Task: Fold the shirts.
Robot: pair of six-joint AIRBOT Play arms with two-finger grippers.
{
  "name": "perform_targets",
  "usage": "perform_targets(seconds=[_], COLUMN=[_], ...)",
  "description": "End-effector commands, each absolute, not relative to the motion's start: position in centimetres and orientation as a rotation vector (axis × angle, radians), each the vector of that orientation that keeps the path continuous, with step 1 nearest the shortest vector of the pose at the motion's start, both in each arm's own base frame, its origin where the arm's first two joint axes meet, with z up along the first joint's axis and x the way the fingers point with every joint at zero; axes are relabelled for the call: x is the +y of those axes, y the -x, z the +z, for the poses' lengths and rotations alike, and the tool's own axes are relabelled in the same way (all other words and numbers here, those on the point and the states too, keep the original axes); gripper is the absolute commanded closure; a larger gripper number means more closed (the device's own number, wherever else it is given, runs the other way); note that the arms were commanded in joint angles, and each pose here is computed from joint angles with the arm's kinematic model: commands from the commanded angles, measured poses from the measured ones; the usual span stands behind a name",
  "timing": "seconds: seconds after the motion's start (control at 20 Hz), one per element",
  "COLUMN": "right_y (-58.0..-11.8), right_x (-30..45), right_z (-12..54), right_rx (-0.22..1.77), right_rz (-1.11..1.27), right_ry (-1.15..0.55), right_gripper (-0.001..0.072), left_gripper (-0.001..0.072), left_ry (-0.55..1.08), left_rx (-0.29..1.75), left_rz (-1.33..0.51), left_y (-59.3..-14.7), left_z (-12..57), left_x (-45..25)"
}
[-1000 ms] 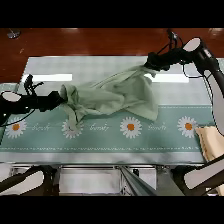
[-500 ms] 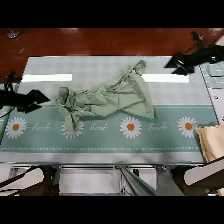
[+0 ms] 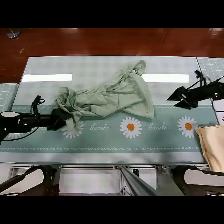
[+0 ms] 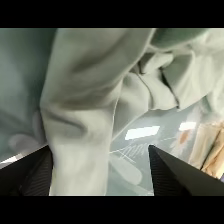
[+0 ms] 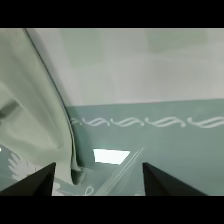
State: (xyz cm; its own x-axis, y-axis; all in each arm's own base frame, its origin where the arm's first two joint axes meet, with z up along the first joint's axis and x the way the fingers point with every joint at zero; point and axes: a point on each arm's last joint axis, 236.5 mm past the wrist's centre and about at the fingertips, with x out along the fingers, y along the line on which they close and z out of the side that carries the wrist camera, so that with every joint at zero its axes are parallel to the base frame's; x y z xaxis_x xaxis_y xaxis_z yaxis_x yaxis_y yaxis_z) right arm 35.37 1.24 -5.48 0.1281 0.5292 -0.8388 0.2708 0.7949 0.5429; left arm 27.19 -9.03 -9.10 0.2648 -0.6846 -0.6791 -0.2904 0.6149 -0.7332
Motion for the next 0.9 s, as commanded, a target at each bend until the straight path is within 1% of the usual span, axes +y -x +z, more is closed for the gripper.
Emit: perform_targets(seconds=[0.0,0.05,0.1,0.15,0.35,0.45,0.6,0.7,0.75,0.8,0.85], right_y=[-32.7,-32.7,-32.6,-32.5,-31.5,-31.7,-32.1,-32.6,-32.9,-33.3,-33.9], right_x=[4.0,4.7,5.5,6.3,9.4,10.8,13.7,15.2,15.7,16.2,16.6], right_z=[-7.4,-7.6,-7.8,-8.0,-9.2,-9.5,-9.5,-9.6,-9.6,-9.5,-9.1], right_rx=[1.53,1.534,1.544,1.558,1.63,1.625,1.609,1.601,1.598,1.593,1.579], right_rz=[0.254,0.265,0.278,0.287,0.331,0.342,0.381,0.406,0.415,0.427,0.446], right_ry=[-0.669,-0.651,-0.636,-0.627,-0.575,-0.548,-0.572,-0.565,-0.554,-0.544,-0.53], right_gripper=[0.0088,0.0088,0.0088,0.0088,0.0088,0.0088,0.0088,0.0113,0.0185,0.041,0.0671], left_gripper=[0.0008,0.0026,0.0305,0.068,0.0681,0.068,0.068,0.0681,0.0681,0.068,0.0681], left_ry=[0.874,0.862,0.852,0.848,0.85,0.85,0.85,0.85,0.849,0.848,0.843], left_rx=[1.353,1.364,1.367,1.368,1.369,1.369,1.369,1.367,1.365,1.363,1.355], left_rz=[-0.346,-0.361,-0.367,-0.373,-0.379,-0.379,-0.378,-0.38,-0.388,-0.406,-0.428], left_y=[-26.2,-26.0,-25.9,-25.9,-25.8,-25.8,-25.8,-25.9,-26.0,-26.3,-26.7], left_z=[-10.4,-10.5,-10.5,-10.5,-10.4,-10.4,-10.4,-10.3,-10.1,-9.6,-8.9], left_x=[-10.8,-11.3,-11.6,-11.7,-11.8,-11.8,-11.8,-11.8,-11.9,-12.0,-12.1])
